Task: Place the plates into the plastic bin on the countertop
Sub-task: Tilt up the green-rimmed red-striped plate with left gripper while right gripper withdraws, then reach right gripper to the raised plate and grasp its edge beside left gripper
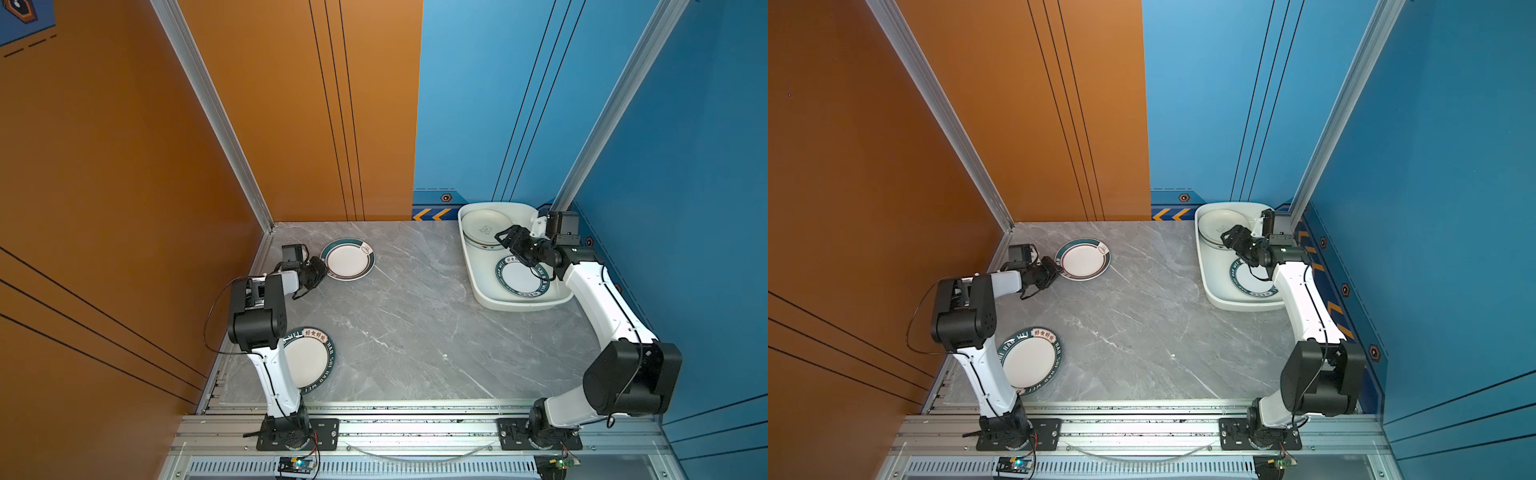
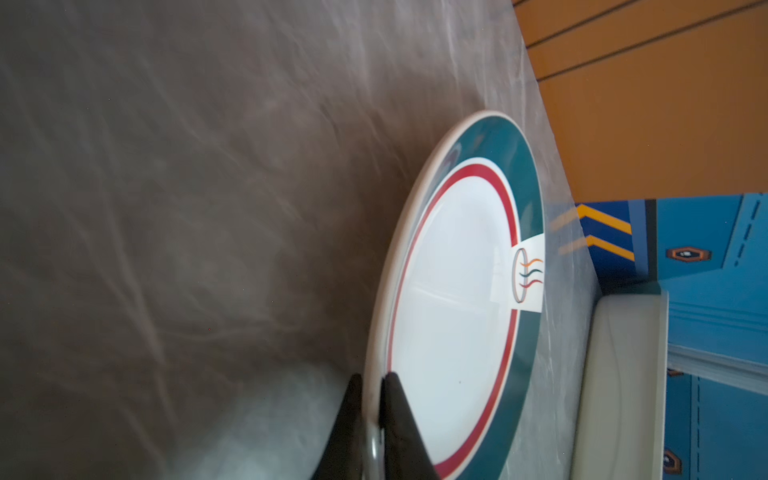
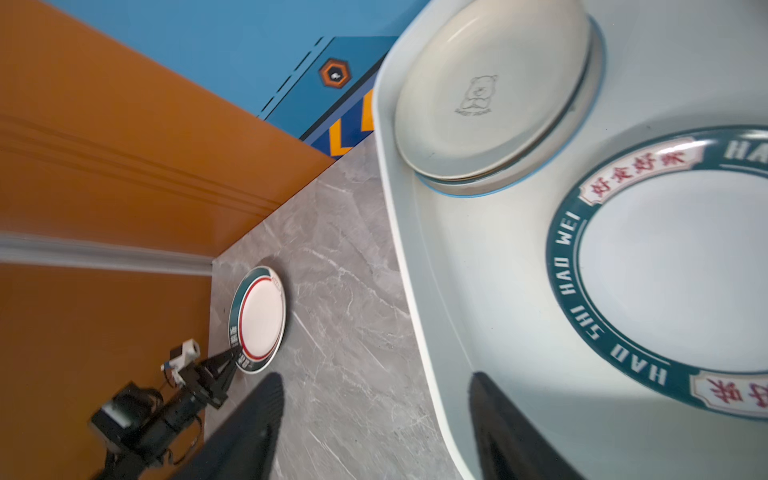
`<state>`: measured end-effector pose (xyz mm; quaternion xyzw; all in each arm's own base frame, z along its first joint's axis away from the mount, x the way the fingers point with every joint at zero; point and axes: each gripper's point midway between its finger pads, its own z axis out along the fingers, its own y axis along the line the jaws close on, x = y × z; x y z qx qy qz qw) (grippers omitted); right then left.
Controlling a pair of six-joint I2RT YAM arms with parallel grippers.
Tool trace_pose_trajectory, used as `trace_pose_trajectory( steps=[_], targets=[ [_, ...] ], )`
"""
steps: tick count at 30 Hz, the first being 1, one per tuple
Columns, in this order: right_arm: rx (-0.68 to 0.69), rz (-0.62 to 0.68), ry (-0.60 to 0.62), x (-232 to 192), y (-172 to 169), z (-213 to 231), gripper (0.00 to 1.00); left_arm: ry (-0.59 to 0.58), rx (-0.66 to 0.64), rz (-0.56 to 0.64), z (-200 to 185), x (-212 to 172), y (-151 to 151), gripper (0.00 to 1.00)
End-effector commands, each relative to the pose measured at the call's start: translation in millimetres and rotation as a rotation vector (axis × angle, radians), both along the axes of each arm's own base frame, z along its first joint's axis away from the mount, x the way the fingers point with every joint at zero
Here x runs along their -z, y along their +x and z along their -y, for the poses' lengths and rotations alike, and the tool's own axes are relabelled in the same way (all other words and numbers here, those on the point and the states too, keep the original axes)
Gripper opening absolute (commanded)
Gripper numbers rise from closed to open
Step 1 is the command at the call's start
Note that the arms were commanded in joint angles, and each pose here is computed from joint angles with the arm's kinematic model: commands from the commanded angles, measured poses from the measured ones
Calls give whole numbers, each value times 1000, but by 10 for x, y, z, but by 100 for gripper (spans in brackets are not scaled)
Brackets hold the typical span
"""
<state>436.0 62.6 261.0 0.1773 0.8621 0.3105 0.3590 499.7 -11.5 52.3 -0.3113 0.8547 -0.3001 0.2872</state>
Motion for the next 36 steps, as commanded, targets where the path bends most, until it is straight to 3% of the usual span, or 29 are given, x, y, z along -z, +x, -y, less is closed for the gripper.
trace_pose_trajectory(
  steps=[1, 10, 16, 24, 36],
  targets=[
    [-170, 11, 66, -32, -139, -448, 80, -23, 87, 2, 277, -195, -193, 0],
    [-353, -62, 74, 373, -366, -1207, 85, -50, 178, 143, 621, -1077, -530, 0],
    [-456, -73, 154, 548, -414, -1736, 86, -47, 233, 206, 845, -1504, -776, 0],
    [-536, -11, 238, 395, -383, -2159, 86, -50, 291, 238, 1127, -1707, -954, 0],
    [-564, -27, 318, 497, -258, -2350, 78, -119, 386, 282, 1579, -1914, -1035, 0]
  ],
)
